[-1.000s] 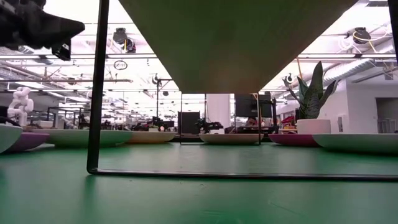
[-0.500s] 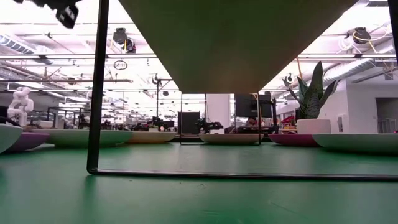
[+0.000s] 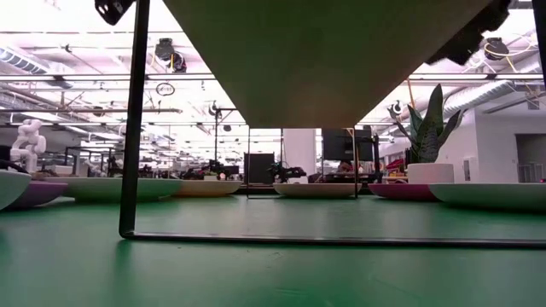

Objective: Place and stack plates onto a shelf
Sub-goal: Put the right grey plate on the shelf

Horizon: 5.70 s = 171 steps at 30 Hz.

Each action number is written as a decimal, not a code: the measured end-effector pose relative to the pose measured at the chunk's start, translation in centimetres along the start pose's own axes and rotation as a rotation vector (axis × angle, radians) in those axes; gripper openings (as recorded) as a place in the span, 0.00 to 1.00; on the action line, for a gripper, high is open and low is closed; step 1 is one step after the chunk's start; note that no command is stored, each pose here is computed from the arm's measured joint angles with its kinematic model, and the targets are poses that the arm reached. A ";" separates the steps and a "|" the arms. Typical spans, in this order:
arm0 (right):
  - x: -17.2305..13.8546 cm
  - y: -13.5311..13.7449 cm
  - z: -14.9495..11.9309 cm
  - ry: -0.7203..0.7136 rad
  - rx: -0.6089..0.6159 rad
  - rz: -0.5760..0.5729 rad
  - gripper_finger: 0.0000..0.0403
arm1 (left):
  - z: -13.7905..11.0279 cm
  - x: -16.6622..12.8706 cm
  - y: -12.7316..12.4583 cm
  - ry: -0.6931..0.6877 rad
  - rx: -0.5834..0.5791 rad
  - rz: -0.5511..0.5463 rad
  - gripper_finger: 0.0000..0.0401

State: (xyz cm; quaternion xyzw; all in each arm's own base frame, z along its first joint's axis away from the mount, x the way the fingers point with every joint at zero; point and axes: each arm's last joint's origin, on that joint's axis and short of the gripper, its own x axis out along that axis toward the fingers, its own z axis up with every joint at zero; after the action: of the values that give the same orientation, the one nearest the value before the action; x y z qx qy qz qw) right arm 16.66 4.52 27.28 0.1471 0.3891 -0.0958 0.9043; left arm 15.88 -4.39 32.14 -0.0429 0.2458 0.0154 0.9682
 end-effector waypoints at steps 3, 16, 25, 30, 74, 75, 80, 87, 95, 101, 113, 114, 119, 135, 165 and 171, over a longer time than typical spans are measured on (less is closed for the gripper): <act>0.5 0.1 -0.9 0.028 0.049 -0.002 0.00 | -0.5 1.3 -0.6 0.075 0.021 0.004 0.06; 2.3 2.7 -4.2 0.195 0.184 -0.013 0.00 | -1.3 4.0 -1.9 0.179 0.070 0.007 0.06; 3.8 5.1 -6.9 0.439 0.185 0.009 0.00 | -1.4 4.0 -1.9 0.187 0.060 0.007 0.06; 3.7 5.5 -7.6 0.481 0.168 0.008 0.00 | -1.4 4.0 -1.9 0.188 0.061 0.007 0.06; 4.2 2.0 -14.3 0.664 -0.508 -0.069 0.20 | -1.3 4.1 -2.0 0.167 0.062 0.001 0.06; 4.4 1.9 -14.5 0.660 -0.510 -0.060 0.17 | -1.3 4.1 -2.0 0.167 0.062 0.002 0.06; 4.9 1.6 -15.0 0.628 -0.515 -0.055 0.04 | -1.3 4.1 -2.0 0.167 0.067 0.001 0.06; 4.7 1.8 -14.8 0.625 -0.516 -0.051 0.01 | -1.3 4.1 -2.0 0.167 0.082 0.001 0.06; 3.5 4.0 -12.5 0.558 -0.473 -0.008 0.00 | -1.3 4.1 -2.0 0.166 0.081 0.001 0.06; 2.1 5.8 -10.2 0.526 -0.383 -0.040 0.00 | -1.2 4.0 -2.0 0.165 0.081 0.001 0.06; -1.0 10.9 -4.9 0.656 -0.426 -0.333 0.00 | -1.2 4.0 -2.0 0.164 0.081 0.000 0.06; -1.2 11.2 -4.6 0.668 -0.421 -0.362 0.00 | -1.2 4.0 -2.0 0.164 0.081 0.000 0.06; -1.7 12.7 -3.2 0.645 -0.428 -0.346 0.00 | -1.0 4.1 -2.0 0.133 0.075 0.010 0.06; -0.1 10.4 0.7 0.585 -0.563 -0.400 0.00 | -0.3 4.2 -2.2 0.061 0.064 0.003 0.06; 6.2 6.1 10.9 0.204 -1.057 -0.238 0.00 | -0.4 4.1 -2.2 0.069 0.024 0.005 0.06; 6.8 4.7 11.8 0.199 -1.001 -0.164 0.00 | -0.4 4.1 -2.2 0.070 0.031 0.005 0.06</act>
State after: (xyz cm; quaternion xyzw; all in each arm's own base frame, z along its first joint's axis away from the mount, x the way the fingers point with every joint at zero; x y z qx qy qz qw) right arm 30.64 4.52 30.94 -0.3263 0.4818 0.0461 0.8120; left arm 19.46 -6.59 30.01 -0.0280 0.2799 0.0127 0.9596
